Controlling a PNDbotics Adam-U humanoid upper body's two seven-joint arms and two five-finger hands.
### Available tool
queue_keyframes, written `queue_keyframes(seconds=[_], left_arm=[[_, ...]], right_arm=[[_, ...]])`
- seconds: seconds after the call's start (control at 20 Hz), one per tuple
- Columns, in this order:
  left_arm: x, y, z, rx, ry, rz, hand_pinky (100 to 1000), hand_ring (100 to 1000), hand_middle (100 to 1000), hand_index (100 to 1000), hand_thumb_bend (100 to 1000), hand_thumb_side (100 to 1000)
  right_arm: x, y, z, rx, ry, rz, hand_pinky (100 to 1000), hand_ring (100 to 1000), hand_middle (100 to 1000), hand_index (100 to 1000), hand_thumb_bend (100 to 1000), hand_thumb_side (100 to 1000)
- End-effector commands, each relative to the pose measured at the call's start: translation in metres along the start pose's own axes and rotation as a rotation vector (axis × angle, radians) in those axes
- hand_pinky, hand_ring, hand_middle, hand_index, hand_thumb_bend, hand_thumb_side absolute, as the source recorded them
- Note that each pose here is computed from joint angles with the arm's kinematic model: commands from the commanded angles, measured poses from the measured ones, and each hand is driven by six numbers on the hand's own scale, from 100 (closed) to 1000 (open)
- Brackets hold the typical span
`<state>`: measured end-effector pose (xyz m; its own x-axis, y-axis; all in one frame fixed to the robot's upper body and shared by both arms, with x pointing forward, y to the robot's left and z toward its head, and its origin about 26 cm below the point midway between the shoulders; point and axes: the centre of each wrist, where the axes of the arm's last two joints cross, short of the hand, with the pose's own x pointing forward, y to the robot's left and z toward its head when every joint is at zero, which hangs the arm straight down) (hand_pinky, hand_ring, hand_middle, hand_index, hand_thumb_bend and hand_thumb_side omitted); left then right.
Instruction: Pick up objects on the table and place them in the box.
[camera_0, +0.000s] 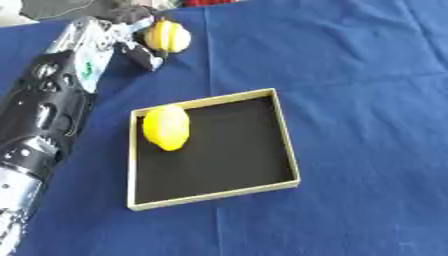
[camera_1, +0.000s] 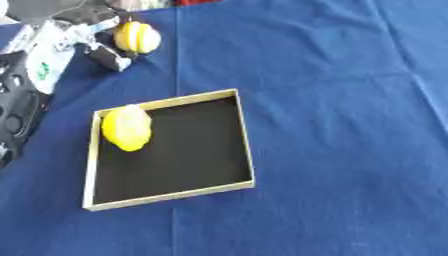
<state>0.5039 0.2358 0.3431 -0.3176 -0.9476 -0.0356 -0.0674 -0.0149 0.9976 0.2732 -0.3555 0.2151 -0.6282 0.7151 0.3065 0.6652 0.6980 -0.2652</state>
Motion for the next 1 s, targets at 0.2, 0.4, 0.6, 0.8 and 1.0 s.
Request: queue_keyframes(seconds=[0.2,0.4,0.6,0.8,1.0], left_arm=[[-0.001,0.021,0.006,0.030,-0.038,-0.007,845,826,588,711,104,100],[-0.002,0.024,0.008,0.078,-0.028,-0.001,832,803,561,677,120,100],[-0.004,0.024,0.010,0.133,-0.018,0.002,816,748,486,555,108,100],[-0.003,0.025,0.014,0.225,-0.041,-0.017,792,687,427,460,112,100],[0.003,0.032,0.024,0.291,-0.099,-0.047,788,673,438,466,119,100]], right_arm=[[0.003,0.000,0.002,0.009,0.004,0.023,779,952,816,904,133,467],[0.004,0.002,0.008,0.031,0.027,0.025,779,955,809,905,132,470],[0.003,0.002,0.010,0.036,0.040,0.024,778,954,807,905,132,469],[0.002,0.001,0.012,0.037,0.049,0.023,778,954,806,905,128,471],[0.001,-0.002,0.015,0.039,0.065,0.027,778,953,805,905,128,472]])
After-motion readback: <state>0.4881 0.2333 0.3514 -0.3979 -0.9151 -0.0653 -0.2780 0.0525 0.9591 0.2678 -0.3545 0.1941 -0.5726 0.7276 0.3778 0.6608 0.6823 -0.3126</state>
